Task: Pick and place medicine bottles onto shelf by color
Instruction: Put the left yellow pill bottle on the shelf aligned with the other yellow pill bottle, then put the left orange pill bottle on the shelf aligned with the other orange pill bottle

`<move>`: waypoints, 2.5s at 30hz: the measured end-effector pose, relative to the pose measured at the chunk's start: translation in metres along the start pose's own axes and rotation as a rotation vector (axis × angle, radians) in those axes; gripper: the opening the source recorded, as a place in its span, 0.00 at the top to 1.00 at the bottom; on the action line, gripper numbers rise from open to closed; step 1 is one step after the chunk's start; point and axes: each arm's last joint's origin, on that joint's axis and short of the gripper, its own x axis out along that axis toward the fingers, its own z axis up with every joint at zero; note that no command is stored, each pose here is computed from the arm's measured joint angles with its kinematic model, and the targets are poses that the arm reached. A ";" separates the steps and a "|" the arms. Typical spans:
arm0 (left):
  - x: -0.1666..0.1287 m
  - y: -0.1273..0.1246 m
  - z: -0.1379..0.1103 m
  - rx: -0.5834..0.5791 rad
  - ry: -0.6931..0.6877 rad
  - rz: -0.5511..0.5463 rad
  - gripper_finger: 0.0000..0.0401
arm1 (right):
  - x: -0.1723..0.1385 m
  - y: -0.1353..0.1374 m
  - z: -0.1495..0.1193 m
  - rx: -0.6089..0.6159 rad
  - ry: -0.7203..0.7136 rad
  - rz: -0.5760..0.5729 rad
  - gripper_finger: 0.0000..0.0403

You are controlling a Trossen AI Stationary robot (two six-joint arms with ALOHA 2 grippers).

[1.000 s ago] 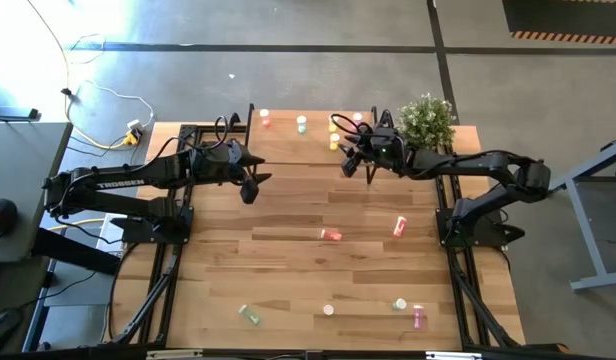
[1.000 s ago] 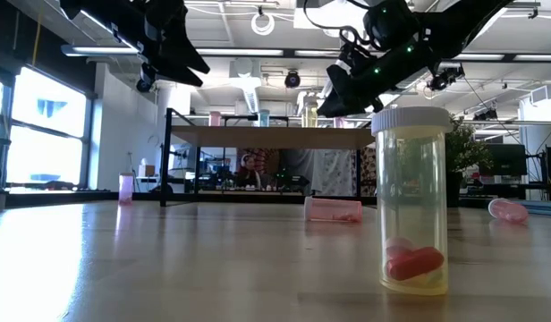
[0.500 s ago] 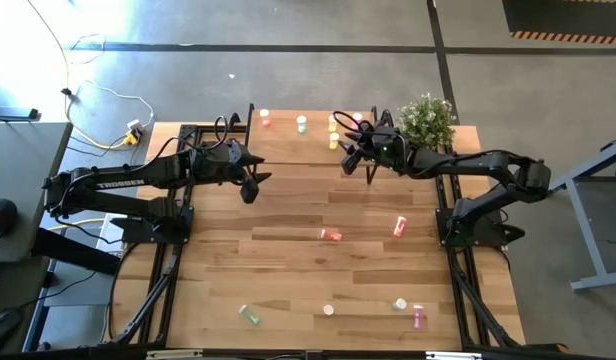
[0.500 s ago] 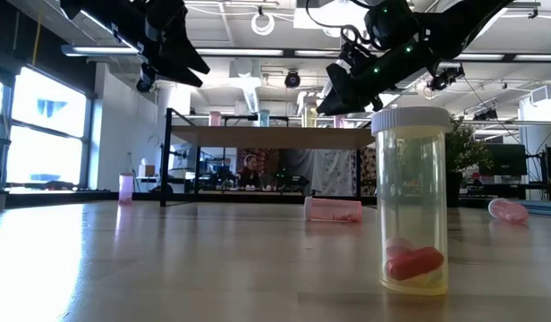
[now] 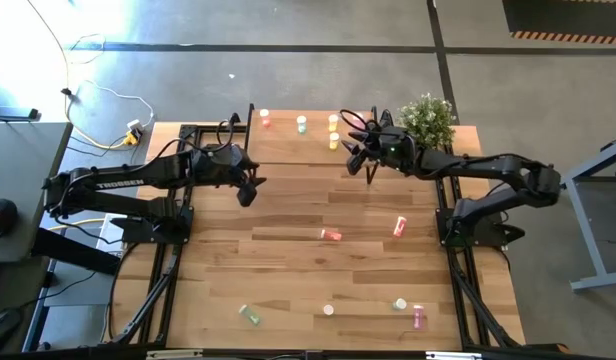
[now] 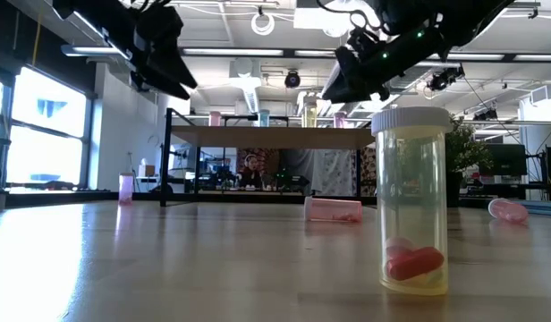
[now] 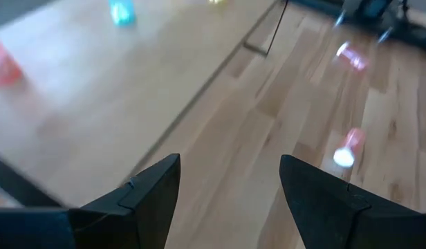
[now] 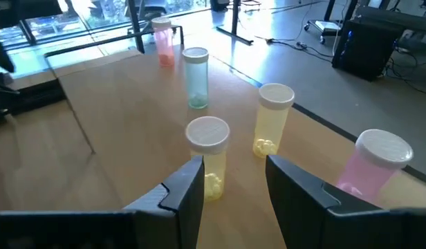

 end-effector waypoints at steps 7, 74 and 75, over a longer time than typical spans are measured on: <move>-0.020 0.005 -0.009 -0.003 0.059 0.011 0.40 | -0.022 0.011 0.010 0.036 -0.033 0.056 0.64; -0.069 -0.041 -0.023 -0.086 0.031 -0.263 0.40 | 0.019 0.177 -0.086 -0.367 0.946 0.462 0.49; -0.069 -0.041 -0.023 -0.085 0.031 -0.263 0.40 | 0.020 0.177 -0.088 -0.369 0.950 0.461 0.49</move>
